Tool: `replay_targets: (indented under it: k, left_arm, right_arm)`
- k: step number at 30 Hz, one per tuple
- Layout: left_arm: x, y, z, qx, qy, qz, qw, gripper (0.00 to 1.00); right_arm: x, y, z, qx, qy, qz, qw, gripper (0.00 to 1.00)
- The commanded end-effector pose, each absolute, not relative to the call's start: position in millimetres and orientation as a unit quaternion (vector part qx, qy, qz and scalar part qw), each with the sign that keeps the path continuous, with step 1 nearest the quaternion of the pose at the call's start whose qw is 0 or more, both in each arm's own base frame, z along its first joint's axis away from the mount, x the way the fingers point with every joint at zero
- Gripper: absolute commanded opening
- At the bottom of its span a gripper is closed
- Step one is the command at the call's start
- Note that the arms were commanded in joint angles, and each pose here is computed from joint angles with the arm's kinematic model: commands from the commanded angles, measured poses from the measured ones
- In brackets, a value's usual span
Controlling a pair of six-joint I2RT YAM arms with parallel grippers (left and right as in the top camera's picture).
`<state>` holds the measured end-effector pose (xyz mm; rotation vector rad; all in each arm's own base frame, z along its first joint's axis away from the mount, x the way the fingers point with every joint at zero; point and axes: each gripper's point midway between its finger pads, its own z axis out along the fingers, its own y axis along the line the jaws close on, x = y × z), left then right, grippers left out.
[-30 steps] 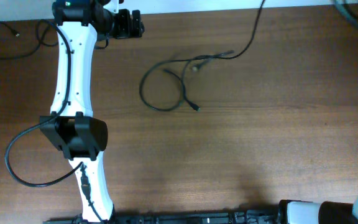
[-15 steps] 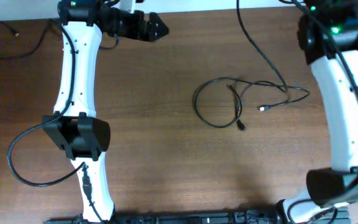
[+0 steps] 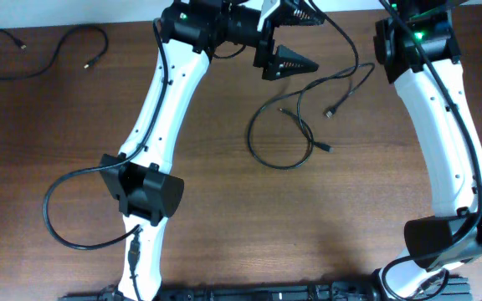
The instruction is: Untangle cables
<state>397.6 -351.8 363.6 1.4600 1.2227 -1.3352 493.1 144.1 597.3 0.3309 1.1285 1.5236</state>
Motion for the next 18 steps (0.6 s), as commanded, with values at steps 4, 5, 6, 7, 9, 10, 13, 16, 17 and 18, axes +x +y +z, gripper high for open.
replay_targets:
  k: [4, 5, 6, 7, 9, 10, 13, 16, 17, 18]
  left_arm:
    - [450, -358, 371, 0.48, 0.594, -0.495, 0.414, 0.99]
    - [452, -359, 377, 0.469, 0.596, -0.501, 0.416, 0.99]
    - [452, -360, 380, 0.466, 0.595, -0.505, 0.417, 0.99]
    - [451, -361, 380, 0.465, 0.596, -0.506, 0.414, 0.99]
    - [451, -361, 380, 0.465, 0.596, -0.506, 0.414, 0.61]
    - [451, -361, 379, 0.464, 0.598, -0.506, 0.413, 0.44]
    - [452, -361, 378, 0.462, 0.601, -0.506, 0.412, 0.0]
    - [462, -347, 379, 0.437, 0.618, -0.511, 0.407, 0.0]
    - [469, -339, 382, 0.412, 0.631, -0.521, 0.401, 0.0]
    - [476, -332, 386, 0.383, 0.645, -0.533, 0.391, 0.0]
  right_arm:
    - [487, 156, 596, 0.131, 0.498, 0.659, 0.549, 0.04]
    - [487, 156, 596, 0.131, 0.498, 0.659, 0.549, 0.04]
    - [487, 156, 596, 0.131, 0.498, 0.659, 0.549, 0.04]
    - [487, 156, 596, 0.131, 0.498, 0.659, 0.549, 0.04]
    - [487, 155, 596, 0.131, 0.498, 0.658, 0.549, 0.04]
    - [488, 153, 597, 0.135, 0.496, 0.657, 0.552, 0.04]
    - [497, 127, 595, 0.151, 0.494, 0.641, 0.568, 0.04]
    - [514, 109, 564, 0.186, 0.543, 0.611, 0.546, 0.08]
    - [526, 92, 541, 0.209, 0.575, 0.573, 0.545, 0.13]
    - [535, 74, 521, 0.233, 0.6, 0.534, 0.547, 0.25]
